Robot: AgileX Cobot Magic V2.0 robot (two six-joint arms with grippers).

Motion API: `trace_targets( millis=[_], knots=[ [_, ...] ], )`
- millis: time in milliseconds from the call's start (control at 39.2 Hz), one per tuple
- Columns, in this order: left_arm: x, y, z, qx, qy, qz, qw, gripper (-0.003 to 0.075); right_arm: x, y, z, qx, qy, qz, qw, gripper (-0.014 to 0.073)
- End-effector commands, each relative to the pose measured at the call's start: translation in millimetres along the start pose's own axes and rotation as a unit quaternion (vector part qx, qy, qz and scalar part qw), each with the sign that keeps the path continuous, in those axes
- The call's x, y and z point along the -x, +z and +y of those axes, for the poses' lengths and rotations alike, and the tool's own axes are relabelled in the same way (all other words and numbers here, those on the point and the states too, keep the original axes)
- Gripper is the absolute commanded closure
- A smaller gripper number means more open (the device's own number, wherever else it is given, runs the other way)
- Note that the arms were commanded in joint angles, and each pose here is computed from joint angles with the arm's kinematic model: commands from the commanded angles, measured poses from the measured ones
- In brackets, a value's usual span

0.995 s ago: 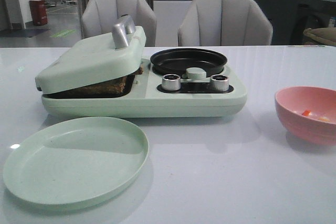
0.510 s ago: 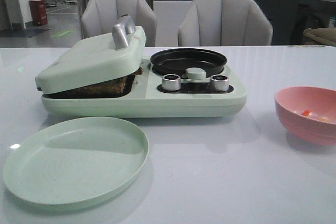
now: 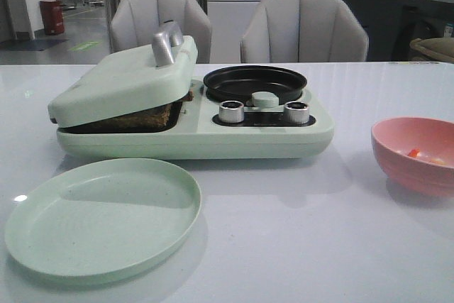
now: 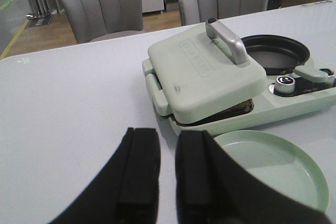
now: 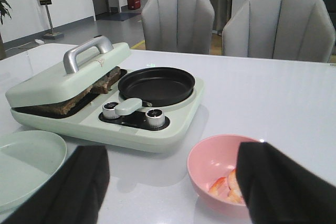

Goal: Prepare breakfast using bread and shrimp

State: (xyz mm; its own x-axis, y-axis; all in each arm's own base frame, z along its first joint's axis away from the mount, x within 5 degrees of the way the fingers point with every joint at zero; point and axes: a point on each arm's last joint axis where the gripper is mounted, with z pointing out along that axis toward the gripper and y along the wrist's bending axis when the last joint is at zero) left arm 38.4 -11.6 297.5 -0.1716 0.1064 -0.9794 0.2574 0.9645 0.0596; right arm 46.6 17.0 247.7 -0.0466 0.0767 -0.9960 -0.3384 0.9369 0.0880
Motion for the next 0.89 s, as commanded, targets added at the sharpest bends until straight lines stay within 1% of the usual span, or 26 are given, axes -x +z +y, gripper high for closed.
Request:
trace_targets(
  millis=[0,153,204,255,306,765,868],
  knots=[
    [2.6,-7.1,-0.5,-0.001,-0.012,-0.062,0.998,0.0515,16.6,-1.6,1.1,0.001,-0.006,-0.055,0.998,-0.0005],
    [-3.2,-13.0,-1.4,-0.002,-0.016,-0.083,0.996,0.0527,17.1,-1.6,1.1,0.002,-0.006,-0.058,0.998,-0.0005],
    [-3.7,-12.6,-1.4,-0.002,-0.016,-0.082,0.996,0.0561,17.2,-1.6,1.1,0.002,-0.006,-0.059,0.998,-0.0005],
    [-3.7,-12.7,-1.5,-0.002,-0.017,-0.082,0.996,0.0615,17.2,-1.6,1.1,0.002,-0.006,-0.059,0.998,-0.0005],
    [-3.5,-12.7,-1.5,-0.002,-0.017,-0.083,0.996,0.0605,17.2,-1.6,1.1,0.002,-0.006,-0.059,0.998,-0.0005],
    [-2.1,-12.9,-1.4,-0.002,-0.019,-0.091,0.996,0.0606,16.4,-1.3,1.1,0.002,-0.006,-0.060,0.998,-0.0005],
    [-2.0,-12.9,-1.9,-0.005,-0.024,-0.092,0.996,0.0606,16.9,-0.9,1.1,0.003,-0.006,-0.075,0.997,-0.0005]
  ],
)
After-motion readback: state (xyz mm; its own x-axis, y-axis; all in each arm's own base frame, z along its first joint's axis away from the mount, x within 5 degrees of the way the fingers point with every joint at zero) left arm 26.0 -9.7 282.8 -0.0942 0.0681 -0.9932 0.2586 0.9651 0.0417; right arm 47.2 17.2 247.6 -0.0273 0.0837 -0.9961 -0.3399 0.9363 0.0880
